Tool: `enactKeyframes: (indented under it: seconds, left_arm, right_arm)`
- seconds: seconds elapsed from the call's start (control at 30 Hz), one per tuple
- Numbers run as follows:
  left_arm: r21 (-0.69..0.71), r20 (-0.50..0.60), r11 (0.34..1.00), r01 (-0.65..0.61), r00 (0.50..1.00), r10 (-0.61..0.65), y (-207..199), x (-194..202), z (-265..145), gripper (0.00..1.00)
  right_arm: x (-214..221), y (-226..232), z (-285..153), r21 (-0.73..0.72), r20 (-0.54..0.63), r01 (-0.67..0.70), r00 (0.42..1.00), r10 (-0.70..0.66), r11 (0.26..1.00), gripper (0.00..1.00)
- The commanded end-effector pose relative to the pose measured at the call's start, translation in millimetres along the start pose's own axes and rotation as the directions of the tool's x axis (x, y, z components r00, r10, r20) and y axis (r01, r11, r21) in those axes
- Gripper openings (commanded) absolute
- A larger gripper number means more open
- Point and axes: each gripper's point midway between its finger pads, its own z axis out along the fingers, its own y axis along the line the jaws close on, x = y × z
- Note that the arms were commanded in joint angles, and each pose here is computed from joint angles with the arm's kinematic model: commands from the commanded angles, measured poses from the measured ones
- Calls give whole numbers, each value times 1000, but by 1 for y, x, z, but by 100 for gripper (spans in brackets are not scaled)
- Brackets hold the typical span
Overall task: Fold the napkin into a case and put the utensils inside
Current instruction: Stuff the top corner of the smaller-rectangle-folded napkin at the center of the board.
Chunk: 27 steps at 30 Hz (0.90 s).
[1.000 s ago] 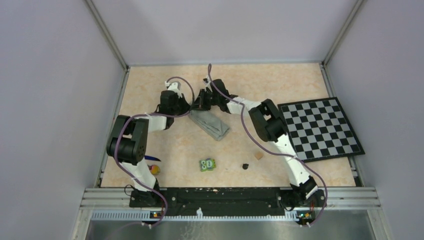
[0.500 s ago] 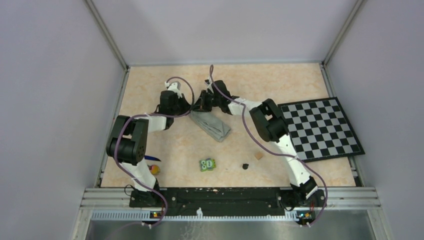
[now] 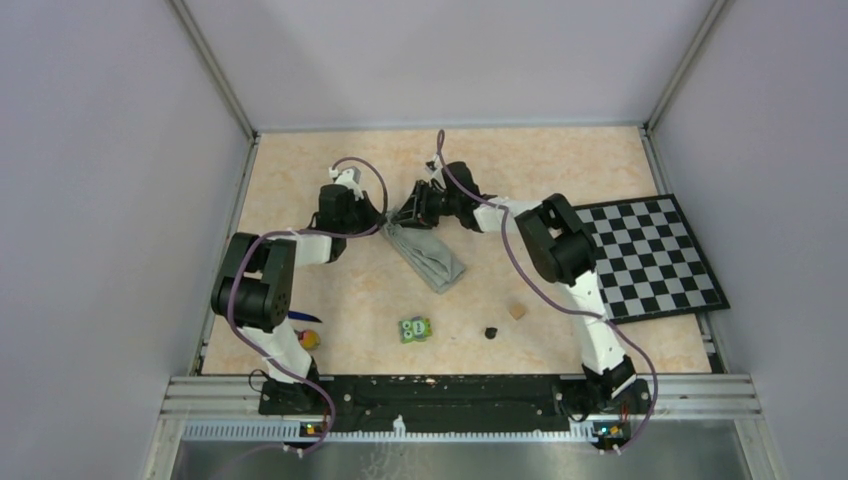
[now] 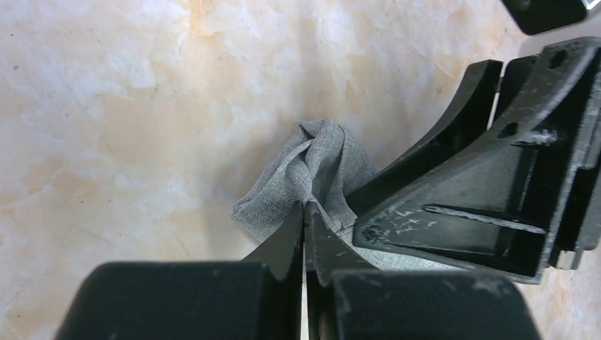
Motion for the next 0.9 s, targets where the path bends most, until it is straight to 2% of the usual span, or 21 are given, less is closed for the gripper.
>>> enactKeyframes:
  seconds: [0.0,0.07,0.37,0.5,0.67,0.77,0.87]
  left_arm:
    - [22,-14,1000,1,1000,-1,-3,5,1,0]
    - [27,-15,1000,-2,1000,2,-4,5,1,0]
    - [45,-7,999,-15,1000,16,-8,2,-2,0]
    - [70,-1,997,-21,1000,21,-13,0,-2,0]
    - [118,-26,993,-2,1000,6,-23,1,1,0]
    - [89,-78,994,71,995,-64,-19,11,4,0]
    - [60,-95,994,93,992,-87,-15,14,0,0]
  right_arm:
    - [-8,30,-21,-51,13,112,994,-112,992,37]
    - [-6,24,-22,-39,15,113,993,-113,993,37]
    - [-1,15,1,-69,-20,104,994,-106,992,11]
    - [5,21,22,-84,-41,91,995,-94,992,4]
    - [10,24,52,-85,-42,38,998,-42,996,4]
    - [13,3,62,9,-56,20,998,-20,1000,11]
    - [4,0,38,-16,-14,-3,1000,3,1000,20]
